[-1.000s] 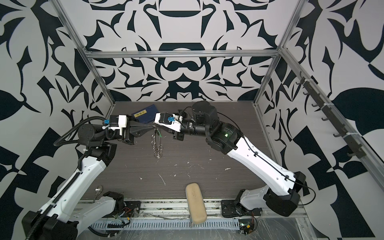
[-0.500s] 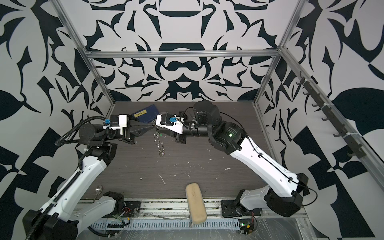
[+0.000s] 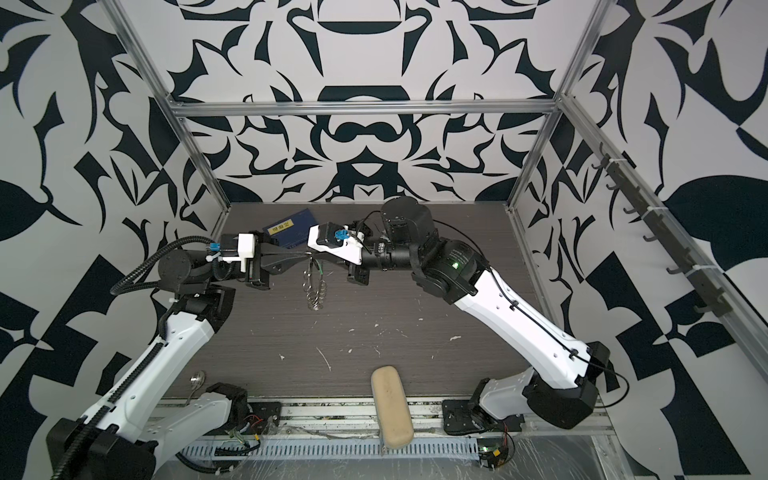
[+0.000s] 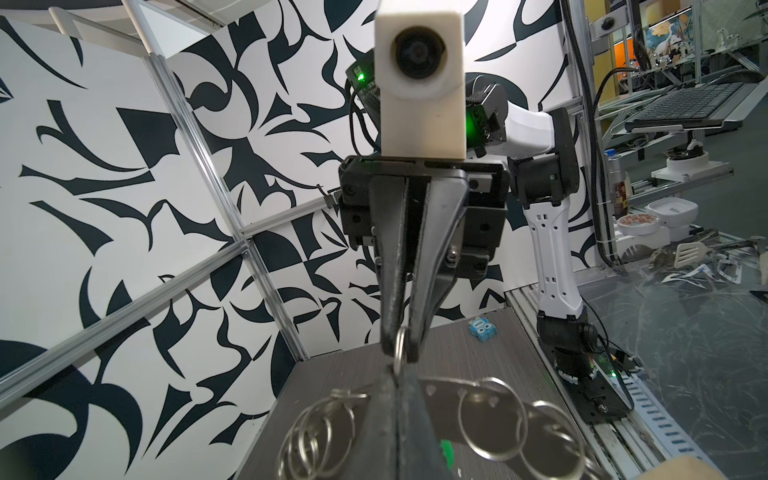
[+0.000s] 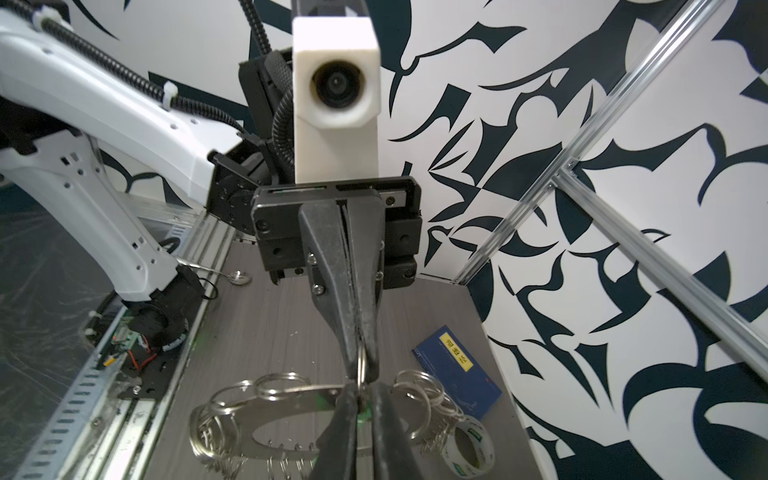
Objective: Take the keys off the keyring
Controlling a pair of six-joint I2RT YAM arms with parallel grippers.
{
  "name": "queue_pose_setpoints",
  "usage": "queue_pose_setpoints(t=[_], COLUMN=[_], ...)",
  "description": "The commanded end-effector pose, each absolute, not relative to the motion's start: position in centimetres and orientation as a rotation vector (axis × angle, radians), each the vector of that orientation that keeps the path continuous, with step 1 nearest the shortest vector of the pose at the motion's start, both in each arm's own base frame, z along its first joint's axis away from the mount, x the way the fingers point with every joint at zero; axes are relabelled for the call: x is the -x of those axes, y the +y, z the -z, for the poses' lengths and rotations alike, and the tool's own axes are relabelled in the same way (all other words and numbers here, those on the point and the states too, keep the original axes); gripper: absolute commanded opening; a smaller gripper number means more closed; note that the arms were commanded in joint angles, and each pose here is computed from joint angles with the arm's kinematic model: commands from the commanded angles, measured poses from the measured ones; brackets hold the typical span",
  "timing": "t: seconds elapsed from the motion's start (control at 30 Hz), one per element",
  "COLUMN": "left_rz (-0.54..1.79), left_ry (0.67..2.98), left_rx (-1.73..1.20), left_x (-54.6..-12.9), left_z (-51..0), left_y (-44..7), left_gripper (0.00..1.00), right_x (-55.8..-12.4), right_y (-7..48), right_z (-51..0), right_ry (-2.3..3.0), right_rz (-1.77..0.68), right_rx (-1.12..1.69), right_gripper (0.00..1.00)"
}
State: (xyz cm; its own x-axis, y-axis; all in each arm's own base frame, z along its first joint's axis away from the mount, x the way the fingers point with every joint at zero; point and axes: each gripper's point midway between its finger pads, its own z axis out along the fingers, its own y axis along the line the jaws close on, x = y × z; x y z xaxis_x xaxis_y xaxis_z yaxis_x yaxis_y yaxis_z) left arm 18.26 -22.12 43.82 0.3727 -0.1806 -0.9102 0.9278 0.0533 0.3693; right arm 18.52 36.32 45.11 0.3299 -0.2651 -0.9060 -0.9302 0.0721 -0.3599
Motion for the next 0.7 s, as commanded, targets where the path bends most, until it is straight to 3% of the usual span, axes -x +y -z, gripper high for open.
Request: queue_pose_setpoints(t=[0.0,0.1,0.23,0.33,0.63,0.67], left_rz=[0.968,0.965,0.967,0.966,0.963,0.961], left_ry=[0.753,0.751,0.757,0.756,0.762,0.768], left_rx=[-1.233,-1.232,-1.235,-1.237,-1.244,-1.243], left_x=[-17.49,-17.52,-17.68,-17.72,-17.73,-17.83], left_z=[-43.97,-43.99,-43.73,-43.69,-43.29,-43.15], left_y=[-21.91,-21.91,-21.97,-21.98,-22.02,-22.0], left_gripper=[0.0,0.0,0.0,0.0,0.0,0.07], right_x=[-17.8,-17.83,-17.93,-18.04,-18.3,-18.55], right_y=[36.17,36.26,36.34,36.5,36.82,36.71], right_z=[-47.07,-46.88,-46.87,-46.79,-46.31,-46.2], right_ry=[1.116,1.121,1.121,1.12,1.113,1.104], right_rz=[-0.749,-0.749,-0.747,-0.748,-0.741,-0.715], right_rx=[1.434,1.441,1.439,1.438,1.441,1.434], right_gripper=[0.07,0.0,0.0,0.06,0.0,0.0])
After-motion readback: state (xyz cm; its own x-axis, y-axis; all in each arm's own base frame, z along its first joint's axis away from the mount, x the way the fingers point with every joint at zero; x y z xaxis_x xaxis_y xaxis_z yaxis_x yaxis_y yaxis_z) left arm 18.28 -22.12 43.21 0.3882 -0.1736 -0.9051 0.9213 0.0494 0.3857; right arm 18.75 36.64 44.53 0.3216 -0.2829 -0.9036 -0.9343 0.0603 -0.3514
